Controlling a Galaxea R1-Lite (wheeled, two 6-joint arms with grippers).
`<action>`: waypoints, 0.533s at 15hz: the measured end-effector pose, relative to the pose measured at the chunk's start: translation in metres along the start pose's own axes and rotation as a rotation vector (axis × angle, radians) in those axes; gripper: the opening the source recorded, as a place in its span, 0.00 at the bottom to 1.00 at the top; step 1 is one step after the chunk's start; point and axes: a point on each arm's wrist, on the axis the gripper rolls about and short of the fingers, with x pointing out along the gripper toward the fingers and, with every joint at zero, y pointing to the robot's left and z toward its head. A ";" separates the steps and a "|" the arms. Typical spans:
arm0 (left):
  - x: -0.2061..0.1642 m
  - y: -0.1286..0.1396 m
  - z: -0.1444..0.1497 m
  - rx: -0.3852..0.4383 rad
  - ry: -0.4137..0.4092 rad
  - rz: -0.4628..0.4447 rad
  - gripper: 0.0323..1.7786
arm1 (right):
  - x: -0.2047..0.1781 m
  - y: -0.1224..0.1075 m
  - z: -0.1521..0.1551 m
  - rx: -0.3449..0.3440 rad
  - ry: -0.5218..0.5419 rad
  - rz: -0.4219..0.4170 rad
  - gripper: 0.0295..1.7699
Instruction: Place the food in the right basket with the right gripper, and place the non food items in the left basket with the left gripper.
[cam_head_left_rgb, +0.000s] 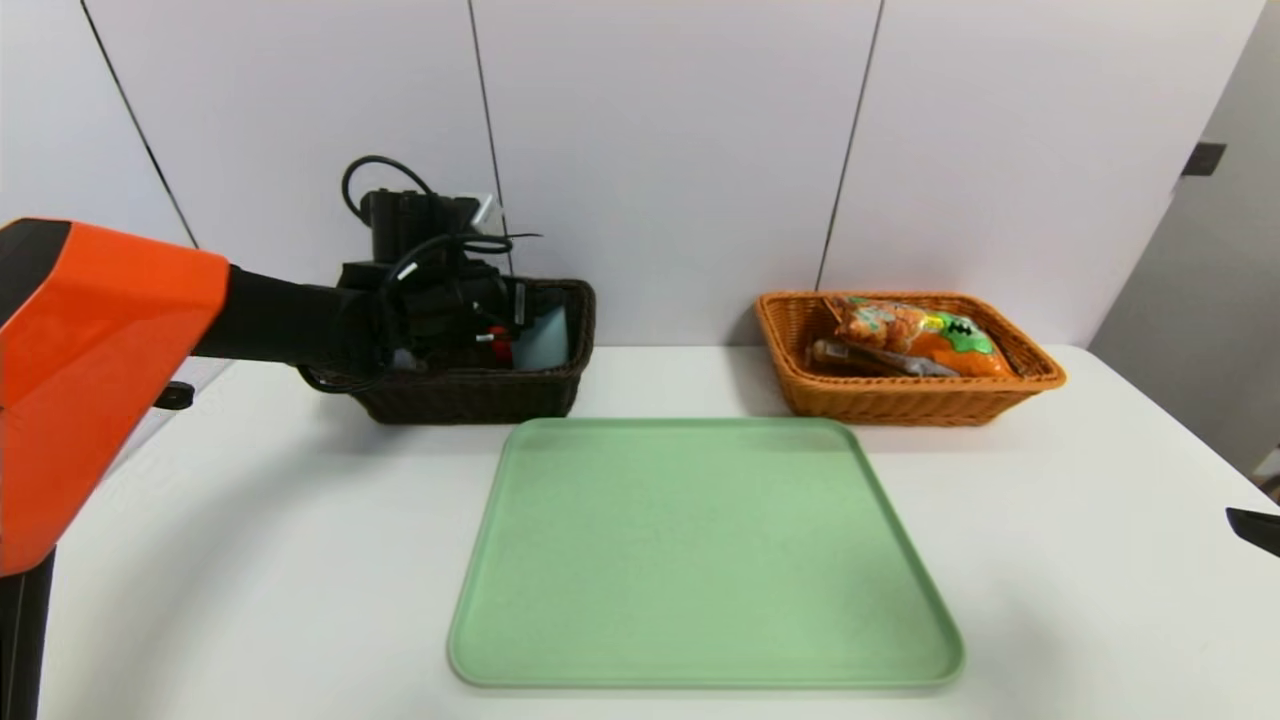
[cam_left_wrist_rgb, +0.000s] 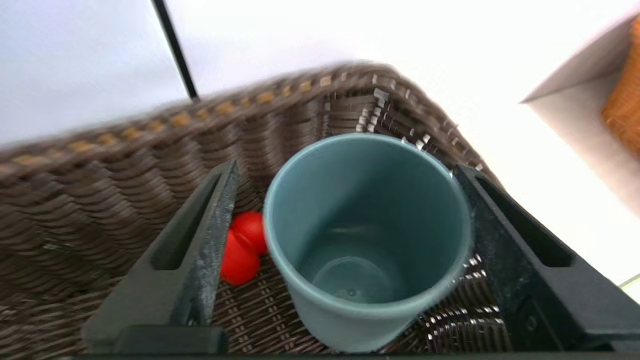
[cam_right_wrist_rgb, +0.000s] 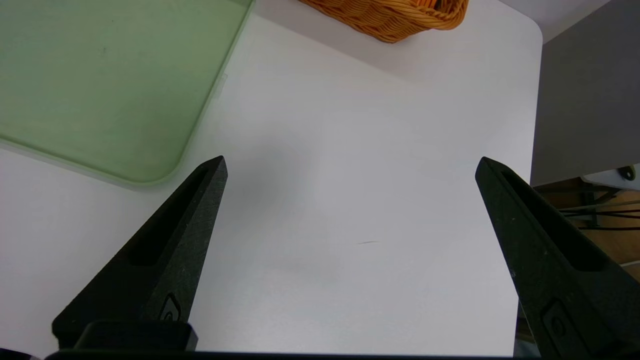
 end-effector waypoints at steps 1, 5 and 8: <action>-0.007 0.000 0.008 0.003 -0.019 0.003 0.87 | 0.000 0.000 0.000 0.001 -0.002 -0.001 0.97; -0.047 -0.006 0.052 0.018 -0.102 0.007 0.90 | -0.002 0.000 -0.001 0.003 -0.007 -0.005 0.97; -0.088 -0.011 0.078 0.008 -0.104 0.017 0.92 | -0.006 0.000 -0.002 0.010 -0.017 -0.010 0.97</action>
